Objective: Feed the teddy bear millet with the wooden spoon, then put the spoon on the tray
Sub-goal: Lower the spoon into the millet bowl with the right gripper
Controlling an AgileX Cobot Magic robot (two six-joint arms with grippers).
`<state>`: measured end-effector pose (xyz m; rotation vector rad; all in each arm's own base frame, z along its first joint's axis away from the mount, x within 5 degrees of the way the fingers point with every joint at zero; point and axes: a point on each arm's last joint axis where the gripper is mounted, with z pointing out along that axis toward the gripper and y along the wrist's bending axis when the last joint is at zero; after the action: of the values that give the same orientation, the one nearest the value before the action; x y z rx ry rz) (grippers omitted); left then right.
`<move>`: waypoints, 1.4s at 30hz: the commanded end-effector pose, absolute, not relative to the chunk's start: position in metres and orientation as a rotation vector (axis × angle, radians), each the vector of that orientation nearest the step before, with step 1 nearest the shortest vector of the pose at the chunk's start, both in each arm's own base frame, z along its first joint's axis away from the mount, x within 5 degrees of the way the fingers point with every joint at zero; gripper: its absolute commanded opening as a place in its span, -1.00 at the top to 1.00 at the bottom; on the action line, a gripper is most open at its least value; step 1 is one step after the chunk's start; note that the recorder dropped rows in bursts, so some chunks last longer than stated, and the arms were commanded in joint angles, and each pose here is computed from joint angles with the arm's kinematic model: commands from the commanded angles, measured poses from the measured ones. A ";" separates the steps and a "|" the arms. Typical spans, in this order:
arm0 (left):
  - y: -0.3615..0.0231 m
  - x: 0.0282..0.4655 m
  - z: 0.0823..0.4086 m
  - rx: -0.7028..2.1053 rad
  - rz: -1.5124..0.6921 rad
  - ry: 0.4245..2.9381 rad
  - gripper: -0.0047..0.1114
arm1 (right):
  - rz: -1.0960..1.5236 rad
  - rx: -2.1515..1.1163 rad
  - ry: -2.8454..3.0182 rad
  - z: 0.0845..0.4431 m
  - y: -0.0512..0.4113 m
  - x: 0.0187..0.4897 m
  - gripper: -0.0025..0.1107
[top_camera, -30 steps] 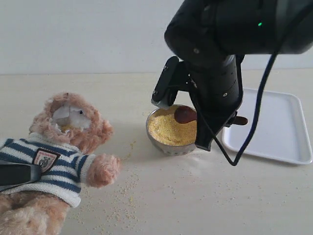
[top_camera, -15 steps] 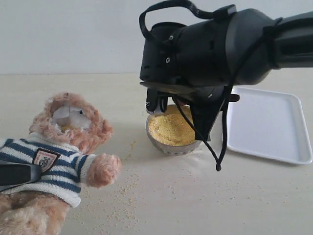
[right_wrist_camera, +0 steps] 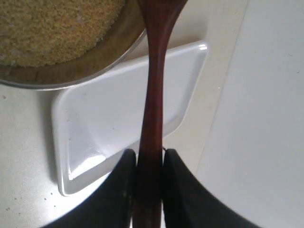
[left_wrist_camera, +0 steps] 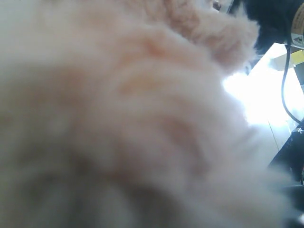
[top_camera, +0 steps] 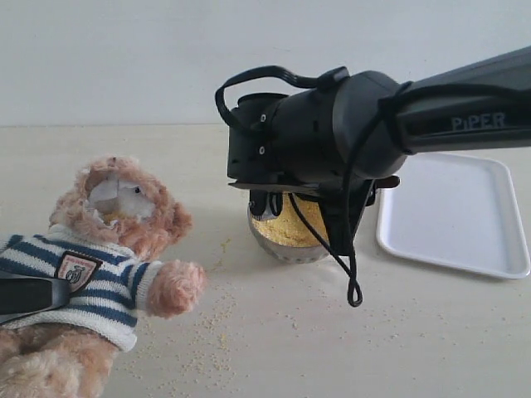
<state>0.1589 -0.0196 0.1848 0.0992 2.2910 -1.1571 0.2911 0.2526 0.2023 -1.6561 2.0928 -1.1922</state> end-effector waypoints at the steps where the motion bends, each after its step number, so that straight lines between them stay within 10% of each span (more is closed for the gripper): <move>1: -0.020 0.159 0.188 0.093 -1.179 2.259 0.83 | -1.214 -1.653 2.091 0.197 0.253 0.292 0.94; 42: -0.020 0.159 0.188 0.093 -1.179 2.259 0.83 | -0.704 -1.551 2.498 0.212 0.250 0.263 0.94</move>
<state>0.1589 -0.0196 0.1848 0.0992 2.2910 -1.1571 0.2642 0.2520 0.2083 -1.5566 2.4767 -0.7404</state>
